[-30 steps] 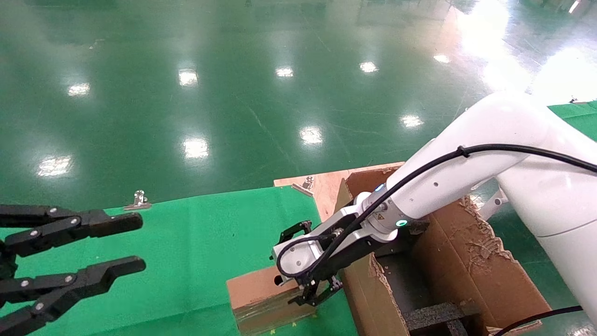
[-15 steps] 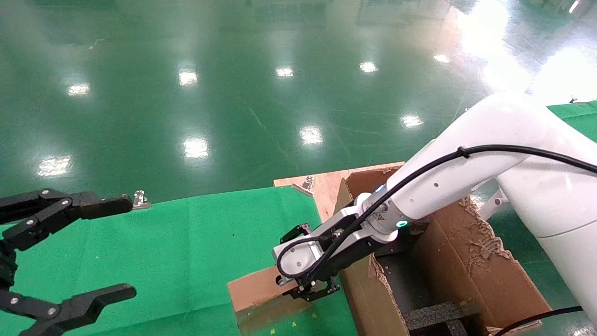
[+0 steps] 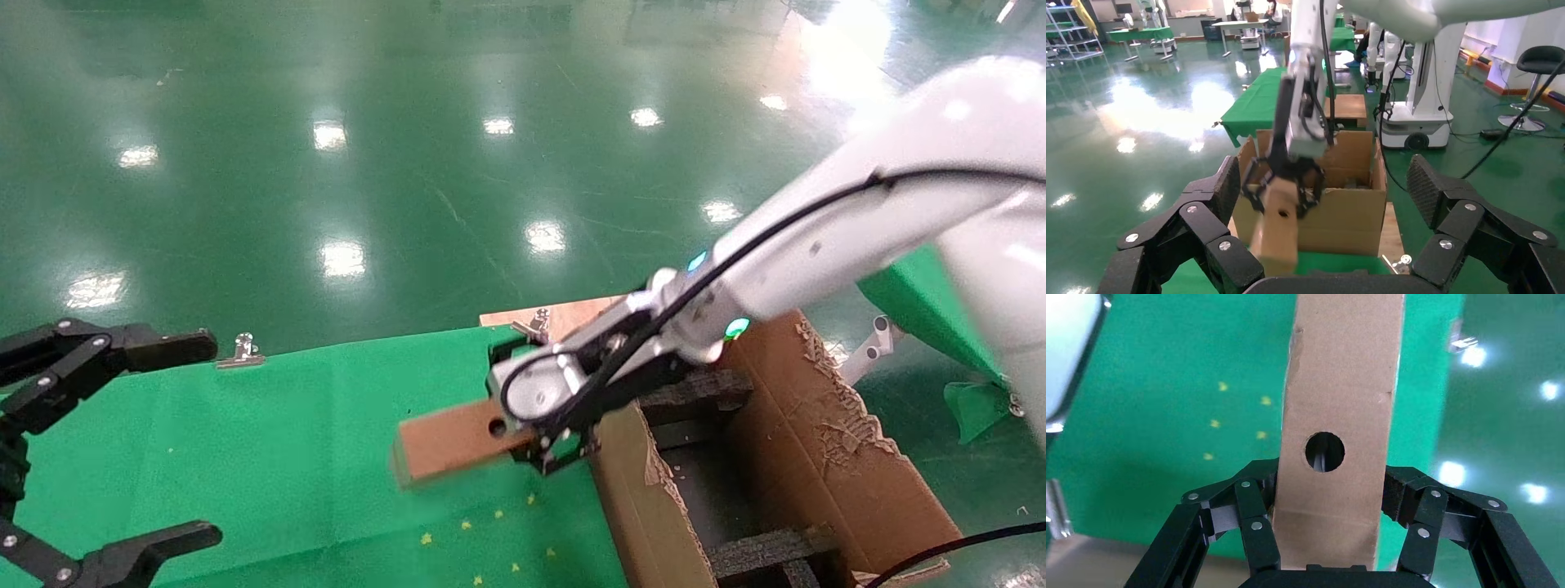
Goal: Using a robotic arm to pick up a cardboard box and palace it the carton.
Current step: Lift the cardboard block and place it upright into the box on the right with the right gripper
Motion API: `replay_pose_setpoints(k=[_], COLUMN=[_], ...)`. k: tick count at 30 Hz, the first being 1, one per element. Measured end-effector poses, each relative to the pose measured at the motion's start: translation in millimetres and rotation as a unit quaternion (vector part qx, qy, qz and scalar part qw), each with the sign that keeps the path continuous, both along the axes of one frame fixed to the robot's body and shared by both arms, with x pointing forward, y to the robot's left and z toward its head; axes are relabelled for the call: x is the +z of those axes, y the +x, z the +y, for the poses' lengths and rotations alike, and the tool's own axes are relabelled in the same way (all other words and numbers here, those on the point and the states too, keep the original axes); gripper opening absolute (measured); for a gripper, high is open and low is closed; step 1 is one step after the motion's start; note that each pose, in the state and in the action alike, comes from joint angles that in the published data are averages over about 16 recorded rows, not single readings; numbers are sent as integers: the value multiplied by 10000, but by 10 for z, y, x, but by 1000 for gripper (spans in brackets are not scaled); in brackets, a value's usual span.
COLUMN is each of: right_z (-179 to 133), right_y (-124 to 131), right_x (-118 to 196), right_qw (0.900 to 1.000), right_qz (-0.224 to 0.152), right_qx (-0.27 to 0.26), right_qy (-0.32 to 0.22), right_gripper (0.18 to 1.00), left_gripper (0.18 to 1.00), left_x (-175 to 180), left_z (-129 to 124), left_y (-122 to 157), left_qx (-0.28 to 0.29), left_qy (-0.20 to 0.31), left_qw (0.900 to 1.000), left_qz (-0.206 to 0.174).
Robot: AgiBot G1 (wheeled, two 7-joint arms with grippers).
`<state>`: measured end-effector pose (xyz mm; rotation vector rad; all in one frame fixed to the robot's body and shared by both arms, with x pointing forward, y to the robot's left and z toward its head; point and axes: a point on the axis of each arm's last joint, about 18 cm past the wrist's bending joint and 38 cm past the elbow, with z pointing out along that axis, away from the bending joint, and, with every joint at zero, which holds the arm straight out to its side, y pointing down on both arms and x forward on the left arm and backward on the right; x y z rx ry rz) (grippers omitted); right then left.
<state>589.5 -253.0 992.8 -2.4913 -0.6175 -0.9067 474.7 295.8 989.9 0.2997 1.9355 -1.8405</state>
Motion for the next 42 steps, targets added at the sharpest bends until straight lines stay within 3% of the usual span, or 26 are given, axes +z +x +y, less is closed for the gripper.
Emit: replay_pose_setpoints(k=[9, 16, 26, 42], right_z=[-236, -404, -792, -1946], right_y=[-177, -337, -488, -836], right_x=[772, 1135, 1290, 1300], right_qw=[9980, 9963, 9965, 9851], right_qz=[-608, -835, -819, -821], right_qx=[161, 165, -172, -1514], right_qy=[34, 67, 57, 29], right_gripper=[324, 320, 317, 313], left_gripper=[993, 1001, 1001, 1001], left_x=[0, 0, 0, 0], left_z=[0, 0, 0, 0], left_y=[0, 0, 0, 0], left_qx=[0, 0, 0, 0], left_qy=[0, 0, 0, 0], left_qw=[10000, 10000, 10000, 10000], left_qz=[0, 0, 0, 0])
